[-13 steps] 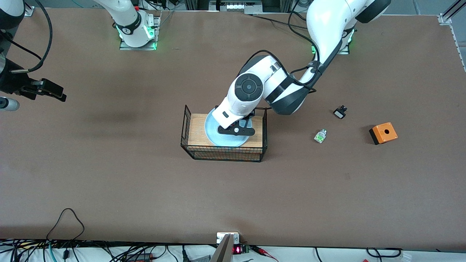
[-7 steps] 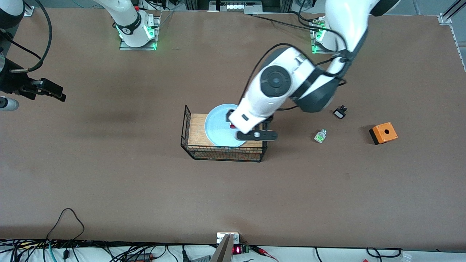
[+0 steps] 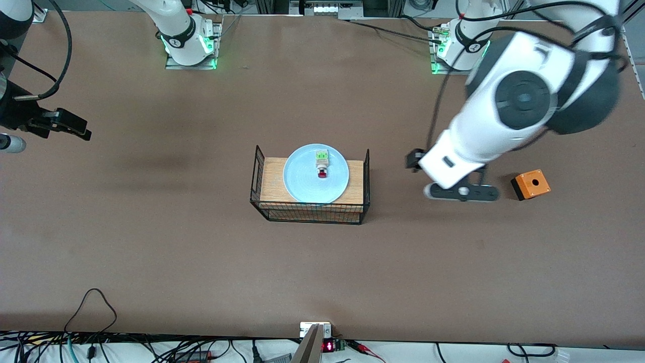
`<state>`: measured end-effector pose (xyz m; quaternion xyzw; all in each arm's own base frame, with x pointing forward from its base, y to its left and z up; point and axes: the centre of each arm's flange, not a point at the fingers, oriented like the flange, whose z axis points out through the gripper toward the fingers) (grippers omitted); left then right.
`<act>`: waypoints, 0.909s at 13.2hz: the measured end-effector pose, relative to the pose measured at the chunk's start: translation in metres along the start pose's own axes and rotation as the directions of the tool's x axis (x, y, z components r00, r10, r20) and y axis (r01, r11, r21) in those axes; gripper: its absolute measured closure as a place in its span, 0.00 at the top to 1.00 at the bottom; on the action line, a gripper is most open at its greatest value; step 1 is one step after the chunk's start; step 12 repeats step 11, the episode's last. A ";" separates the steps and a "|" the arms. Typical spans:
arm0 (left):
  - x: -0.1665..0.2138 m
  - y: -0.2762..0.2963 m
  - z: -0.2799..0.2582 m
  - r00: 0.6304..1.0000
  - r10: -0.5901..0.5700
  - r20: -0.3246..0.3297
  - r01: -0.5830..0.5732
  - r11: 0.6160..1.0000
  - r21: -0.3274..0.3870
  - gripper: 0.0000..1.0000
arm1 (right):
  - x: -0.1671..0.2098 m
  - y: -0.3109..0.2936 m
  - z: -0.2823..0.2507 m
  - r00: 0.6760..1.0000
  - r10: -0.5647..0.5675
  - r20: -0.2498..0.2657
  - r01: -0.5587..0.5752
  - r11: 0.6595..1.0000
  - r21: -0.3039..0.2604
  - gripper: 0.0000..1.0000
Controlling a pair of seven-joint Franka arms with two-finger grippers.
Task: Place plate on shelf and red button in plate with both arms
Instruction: 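Open the left gripper and raise it away from the plate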
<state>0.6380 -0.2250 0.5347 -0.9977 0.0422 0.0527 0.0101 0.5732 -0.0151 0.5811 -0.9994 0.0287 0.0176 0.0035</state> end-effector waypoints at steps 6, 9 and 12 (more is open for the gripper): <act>-0.065 -0.135 -0.039 0.995 -0.042 -0.090 0.042 0.999 -0.009 1.00 | 0.000 0.000 0.001 1.000 0.000 0.001 0.000 1.000 0.000 1.00; -0.098 -0.151 -0.037 0.992 -0.069 -0.101 0.069 0.998 -0.006 1.00 | 0.001 0.000 0.001 1.000 0.000 0.003 0.000 1.000 -0.001 1.00; -0.104 -0.155 -0.038 0.991 -0.076 -0.106 0.076 0.997 -0.006 1.00 | 0.001 0.000 0.002 1.000 0.000 0.003 0.000 1.000 -0.001 1.00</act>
